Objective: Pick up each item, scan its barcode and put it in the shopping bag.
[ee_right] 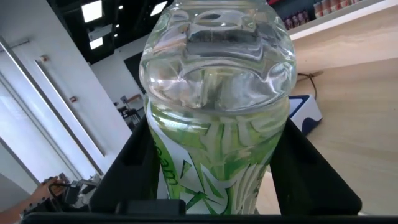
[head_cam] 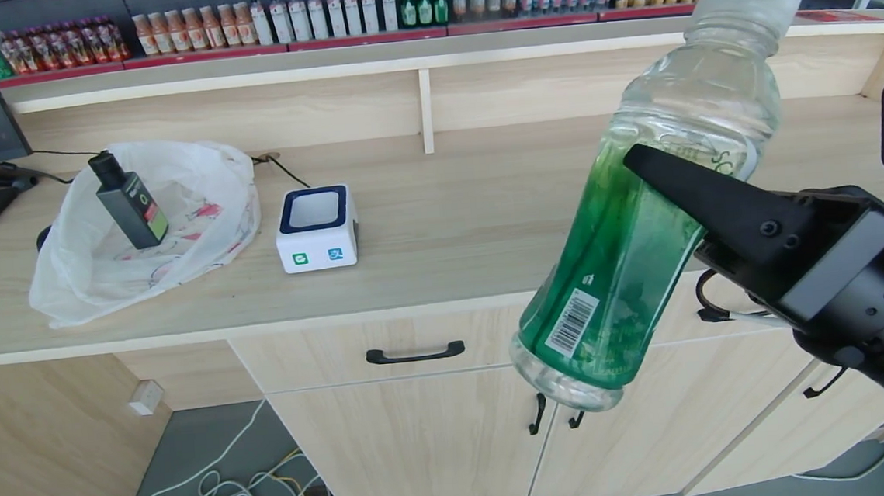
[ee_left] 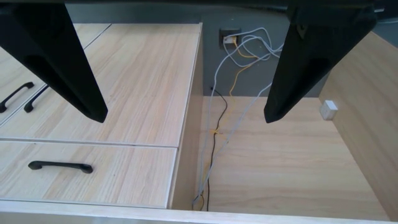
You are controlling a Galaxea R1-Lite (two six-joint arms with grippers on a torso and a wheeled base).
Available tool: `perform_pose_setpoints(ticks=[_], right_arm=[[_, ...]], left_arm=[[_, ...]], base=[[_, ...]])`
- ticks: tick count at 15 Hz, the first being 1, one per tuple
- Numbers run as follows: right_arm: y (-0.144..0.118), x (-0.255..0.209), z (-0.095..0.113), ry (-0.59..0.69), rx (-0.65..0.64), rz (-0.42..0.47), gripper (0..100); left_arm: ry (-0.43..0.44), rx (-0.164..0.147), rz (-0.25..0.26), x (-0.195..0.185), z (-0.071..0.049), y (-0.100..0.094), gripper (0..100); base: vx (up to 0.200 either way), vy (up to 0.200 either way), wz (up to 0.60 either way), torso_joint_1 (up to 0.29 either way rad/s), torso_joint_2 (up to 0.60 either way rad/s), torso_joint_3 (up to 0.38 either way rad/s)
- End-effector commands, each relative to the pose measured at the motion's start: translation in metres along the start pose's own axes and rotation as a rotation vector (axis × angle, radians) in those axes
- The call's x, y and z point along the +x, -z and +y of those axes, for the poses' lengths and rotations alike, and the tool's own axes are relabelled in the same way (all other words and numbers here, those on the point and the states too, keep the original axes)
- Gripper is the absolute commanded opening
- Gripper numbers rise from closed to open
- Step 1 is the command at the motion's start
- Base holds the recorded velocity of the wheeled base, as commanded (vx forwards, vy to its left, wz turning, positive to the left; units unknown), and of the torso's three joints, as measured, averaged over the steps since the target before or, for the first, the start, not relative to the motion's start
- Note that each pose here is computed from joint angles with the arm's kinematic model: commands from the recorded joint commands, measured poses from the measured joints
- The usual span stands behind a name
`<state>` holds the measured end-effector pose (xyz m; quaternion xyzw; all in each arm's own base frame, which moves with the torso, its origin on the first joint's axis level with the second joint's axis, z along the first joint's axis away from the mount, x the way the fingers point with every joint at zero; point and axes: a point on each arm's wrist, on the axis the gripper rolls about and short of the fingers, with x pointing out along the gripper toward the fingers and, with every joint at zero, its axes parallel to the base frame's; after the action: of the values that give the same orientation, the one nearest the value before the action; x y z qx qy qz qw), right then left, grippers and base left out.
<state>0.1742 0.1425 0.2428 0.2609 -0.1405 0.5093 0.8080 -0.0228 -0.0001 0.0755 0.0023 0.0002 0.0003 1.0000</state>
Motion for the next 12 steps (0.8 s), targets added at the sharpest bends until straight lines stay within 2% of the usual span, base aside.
perform_pose_setpoints(ticks=[1, 9, 12], right_arm=[[0.000, 0.000, 0.001, -0.004, -0.001, 0.001, 0], [-0.002, -0.005, 0.004, -0.005, -0.015, -0.002, 0], [0.003, -0.011, 0.002, 0.014, -0.061, 0.023, 0]], left_arm=[[-0.001, 0.000, 0.000, 0.000, 0.000, 0.000, 100], [-0.001, 0.000, 0.000, 0.000, 0.000, 0.000, 100], [-0.001, 0.000, 0.000, 0.000, 0.000, 0.000, 100]], base=[[0.000, 0.000, 0.00, 0.000, 0.00, 0.000], [0.000, 0.000, 0.00, 0.000, 0.00, 0.000], [0.000, 0.000, 0.00, 0.000, 0.00, 0.000]])
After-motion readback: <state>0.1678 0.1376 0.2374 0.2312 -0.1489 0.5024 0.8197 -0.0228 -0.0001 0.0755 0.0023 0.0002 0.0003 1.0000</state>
